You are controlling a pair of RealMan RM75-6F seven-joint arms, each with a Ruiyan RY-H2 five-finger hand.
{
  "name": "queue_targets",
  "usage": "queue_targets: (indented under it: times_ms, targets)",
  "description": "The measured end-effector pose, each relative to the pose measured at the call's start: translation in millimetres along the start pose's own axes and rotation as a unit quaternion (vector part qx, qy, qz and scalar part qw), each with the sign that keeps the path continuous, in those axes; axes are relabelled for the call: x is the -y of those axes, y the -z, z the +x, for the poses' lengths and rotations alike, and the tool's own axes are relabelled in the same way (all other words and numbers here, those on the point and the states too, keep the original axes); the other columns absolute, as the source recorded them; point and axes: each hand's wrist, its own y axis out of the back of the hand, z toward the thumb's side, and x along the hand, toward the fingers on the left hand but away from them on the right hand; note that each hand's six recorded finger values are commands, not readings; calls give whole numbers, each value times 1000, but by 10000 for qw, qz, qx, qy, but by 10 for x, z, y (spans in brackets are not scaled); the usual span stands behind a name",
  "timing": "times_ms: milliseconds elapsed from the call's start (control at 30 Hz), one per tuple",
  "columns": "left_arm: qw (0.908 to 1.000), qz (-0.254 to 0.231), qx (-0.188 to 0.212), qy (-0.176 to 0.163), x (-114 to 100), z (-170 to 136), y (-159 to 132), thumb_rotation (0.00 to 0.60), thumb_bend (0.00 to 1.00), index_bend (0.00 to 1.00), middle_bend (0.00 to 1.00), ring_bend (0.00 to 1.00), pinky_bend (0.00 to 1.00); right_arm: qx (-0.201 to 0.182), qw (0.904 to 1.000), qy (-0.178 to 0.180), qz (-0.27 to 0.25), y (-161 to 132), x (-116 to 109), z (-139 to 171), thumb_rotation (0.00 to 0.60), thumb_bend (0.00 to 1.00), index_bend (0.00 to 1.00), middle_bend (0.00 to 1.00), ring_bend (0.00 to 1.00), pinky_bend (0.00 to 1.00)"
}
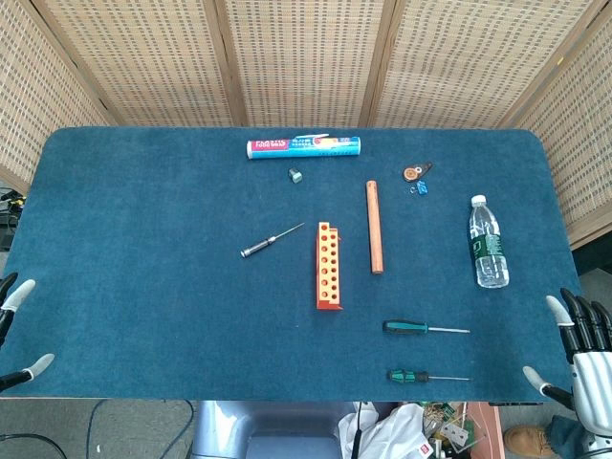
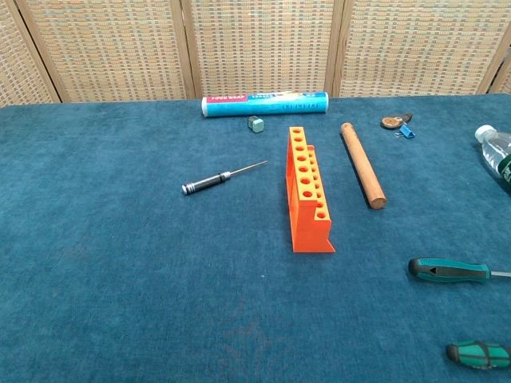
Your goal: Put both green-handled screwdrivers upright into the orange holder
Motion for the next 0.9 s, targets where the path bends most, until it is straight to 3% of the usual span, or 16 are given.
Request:
queue_targets:
  times_ms: [233,333,433,633,767,900]
  targets:
    - [10000,23,-30,35,21,13,1,600,0,0,0,0,0,-105,9997,-199,-41,-43,73,2,600,0,17,0,0,0]
    - [10000,39,-60,23,20,32,7,600,0,0,0,0,0,-396,9982,-455,-44,-145,186,-15,600,0,44,0,0,0]
    - [9999,74,-77,37,33,61,4,600,0,0,0,0,0,-922,9929,-755,49,-314,362,-64,600,0,131,0,0,0]
    - [9996,196,-125,129,89,106,-12,600,0,0,0,0,0,-1798,9695,-1664,37,-665,822,-92,600,14,332,0,0,0]
    - [9995,219,-184,153,110,131,-3,600,0,0,0,0,0,-2197,9497,-2231,60,-912,1159,-90,600,36,367,0,0,0]
    - [9993,232,-205,204,136,150,5,600,0,0,0,0,0,-2361,9417,-2391,171,-1098,1362,-113,600,112,382,0,0,0]
